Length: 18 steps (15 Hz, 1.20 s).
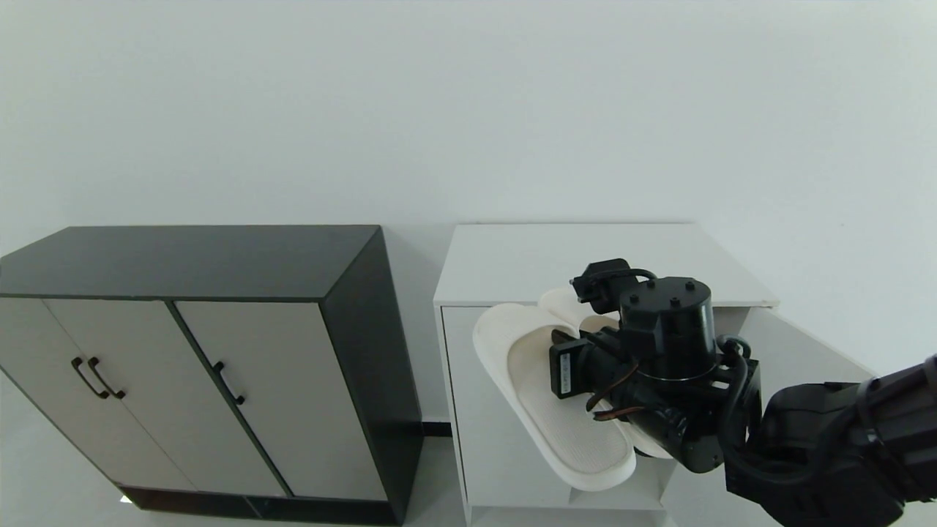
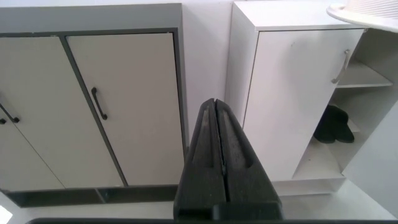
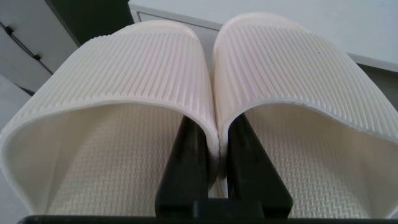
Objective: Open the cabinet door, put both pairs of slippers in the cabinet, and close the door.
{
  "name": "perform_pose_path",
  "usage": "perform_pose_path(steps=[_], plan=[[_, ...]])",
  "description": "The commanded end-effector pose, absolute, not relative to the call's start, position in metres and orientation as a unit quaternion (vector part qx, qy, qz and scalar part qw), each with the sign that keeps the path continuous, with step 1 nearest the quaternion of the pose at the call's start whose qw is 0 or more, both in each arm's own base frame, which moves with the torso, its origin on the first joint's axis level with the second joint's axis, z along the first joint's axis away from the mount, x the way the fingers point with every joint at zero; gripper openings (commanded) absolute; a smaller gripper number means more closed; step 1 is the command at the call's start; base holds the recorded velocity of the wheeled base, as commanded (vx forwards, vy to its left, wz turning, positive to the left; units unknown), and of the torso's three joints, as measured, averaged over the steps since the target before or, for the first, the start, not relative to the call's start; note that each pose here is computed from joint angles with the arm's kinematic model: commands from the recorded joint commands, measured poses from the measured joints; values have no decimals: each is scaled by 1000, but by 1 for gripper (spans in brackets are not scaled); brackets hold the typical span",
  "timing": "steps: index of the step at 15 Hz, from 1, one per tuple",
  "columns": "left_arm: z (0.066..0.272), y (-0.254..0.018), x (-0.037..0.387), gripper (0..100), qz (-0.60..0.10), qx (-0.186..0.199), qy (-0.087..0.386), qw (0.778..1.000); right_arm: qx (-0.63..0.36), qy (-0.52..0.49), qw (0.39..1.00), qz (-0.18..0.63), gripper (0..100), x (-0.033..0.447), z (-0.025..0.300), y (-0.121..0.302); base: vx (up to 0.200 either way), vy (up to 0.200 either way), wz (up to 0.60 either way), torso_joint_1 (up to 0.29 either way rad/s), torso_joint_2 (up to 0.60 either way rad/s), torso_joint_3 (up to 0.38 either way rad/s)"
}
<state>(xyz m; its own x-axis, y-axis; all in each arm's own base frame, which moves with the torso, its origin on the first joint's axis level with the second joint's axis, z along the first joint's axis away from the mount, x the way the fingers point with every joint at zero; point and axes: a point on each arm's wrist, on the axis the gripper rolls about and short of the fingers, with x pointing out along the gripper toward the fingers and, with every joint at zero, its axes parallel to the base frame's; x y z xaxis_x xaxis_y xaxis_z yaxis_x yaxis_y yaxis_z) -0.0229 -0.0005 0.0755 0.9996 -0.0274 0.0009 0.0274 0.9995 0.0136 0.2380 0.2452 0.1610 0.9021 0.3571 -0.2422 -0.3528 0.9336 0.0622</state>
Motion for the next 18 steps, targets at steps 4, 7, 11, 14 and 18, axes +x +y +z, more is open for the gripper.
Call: perform_pose_path(steps=[4,7,11,14,18], plan=[[75,-1,-23,0,-14,7,0,1000,6,128,975,182,0,239,158,246,0,-100,0,2,2,2],[75,-1,-23,0,-14,7,0,1000,5,130,975,180,0,240,158,245,0,-200,0,1,1,2],[75,-1,-23,0,-14,7,0,1000,4,131,975,179,0,241,156,246,0,-200,0,4,2,1],[75,-1,-23,0,-14,7,0,1000,4,131,975,178,0,241,156,245,0,-200,0,7,1,1],[75,-1,-23,0,-14,7,0,1000,3,133,975,178,0,241,155,245,0,-150,0,-2,2,1]])
